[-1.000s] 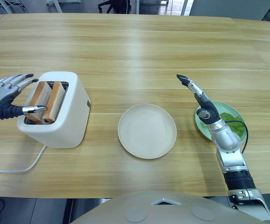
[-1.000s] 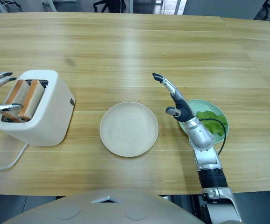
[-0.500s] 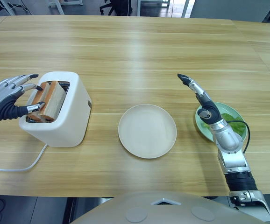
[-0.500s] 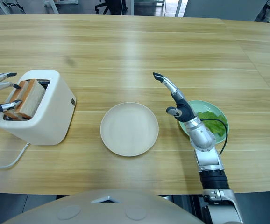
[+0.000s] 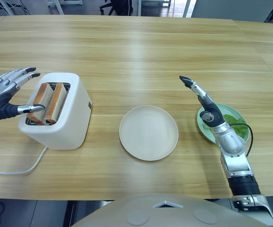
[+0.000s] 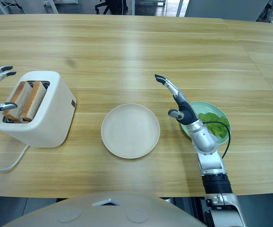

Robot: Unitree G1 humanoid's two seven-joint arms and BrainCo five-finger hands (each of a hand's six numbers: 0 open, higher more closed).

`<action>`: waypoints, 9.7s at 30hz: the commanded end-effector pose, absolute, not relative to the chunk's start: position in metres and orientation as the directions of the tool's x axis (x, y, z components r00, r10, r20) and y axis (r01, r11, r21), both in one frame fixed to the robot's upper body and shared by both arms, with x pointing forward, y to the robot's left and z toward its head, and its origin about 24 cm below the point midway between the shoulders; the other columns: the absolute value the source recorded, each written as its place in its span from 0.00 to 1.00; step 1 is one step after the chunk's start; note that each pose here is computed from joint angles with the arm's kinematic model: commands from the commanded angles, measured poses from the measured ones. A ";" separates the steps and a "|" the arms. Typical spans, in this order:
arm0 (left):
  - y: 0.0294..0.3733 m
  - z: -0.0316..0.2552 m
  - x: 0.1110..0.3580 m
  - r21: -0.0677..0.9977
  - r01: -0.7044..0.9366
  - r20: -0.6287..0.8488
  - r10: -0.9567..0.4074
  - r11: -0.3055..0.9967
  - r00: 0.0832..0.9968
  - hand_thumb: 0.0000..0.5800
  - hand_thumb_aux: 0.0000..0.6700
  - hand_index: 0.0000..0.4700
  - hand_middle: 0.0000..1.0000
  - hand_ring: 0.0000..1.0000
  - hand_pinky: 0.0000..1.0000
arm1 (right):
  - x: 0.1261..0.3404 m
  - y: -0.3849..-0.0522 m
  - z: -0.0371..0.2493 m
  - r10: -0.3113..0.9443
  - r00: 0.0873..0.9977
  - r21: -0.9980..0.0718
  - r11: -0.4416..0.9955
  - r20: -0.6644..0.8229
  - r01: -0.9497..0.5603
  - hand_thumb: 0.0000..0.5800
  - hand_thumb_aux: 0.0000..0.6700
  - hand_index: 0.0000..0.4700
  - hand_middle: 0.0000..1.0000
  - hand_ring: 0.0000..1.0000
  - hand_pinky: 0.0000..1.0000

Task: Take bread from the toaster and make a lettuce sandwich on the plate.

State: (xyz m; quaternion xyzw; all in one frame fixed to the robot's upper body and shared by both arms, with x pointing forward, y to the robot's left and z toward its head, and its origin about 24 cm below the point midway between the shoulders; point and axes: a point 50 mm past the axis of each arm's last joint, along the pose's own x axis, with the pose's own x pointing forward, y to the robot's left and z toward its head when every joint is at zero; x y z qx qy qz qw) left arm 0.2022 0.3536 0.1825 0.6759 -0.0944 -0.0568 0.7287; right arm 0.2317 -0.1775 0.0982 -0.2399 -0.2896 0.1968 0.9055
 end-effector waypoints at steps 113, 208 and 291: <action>0.354 0.214 0.217 0.734 -0.193 0.363 -0.136 0.651 0.922 1.00 1.00 0.98 1.00 1.00 1.00 | 0.230 -0.183 0.099 0.475 0.774 -0.542 0.815 0.419 -0.207 0.00 0.00 0.00 0.00 0.00 0.00; 0.125 0.059 0.331 0.628 0.658 -0.154 -0.762 0.416 0.629 0.00 0.00 0.00 0.00 0.00 0.00 | 0.209 -0.337 0.021 -0.075 0.997 -0.994 -0.111 0.027 0.019 1.00 1.00 0.98 0.00 0.00 0.00; 0.279 0.203 0.227 0.778 -0.012 0.340 -0.405 0.628 0.849 0.00 0.00 0.00 0.00 0.00 0.00 | 0.244 -0.216 0.089 0.288 0.873 -0.912 0.244 0.392 0.329 1.00 1.00 0.98 0.00 0.00 0.00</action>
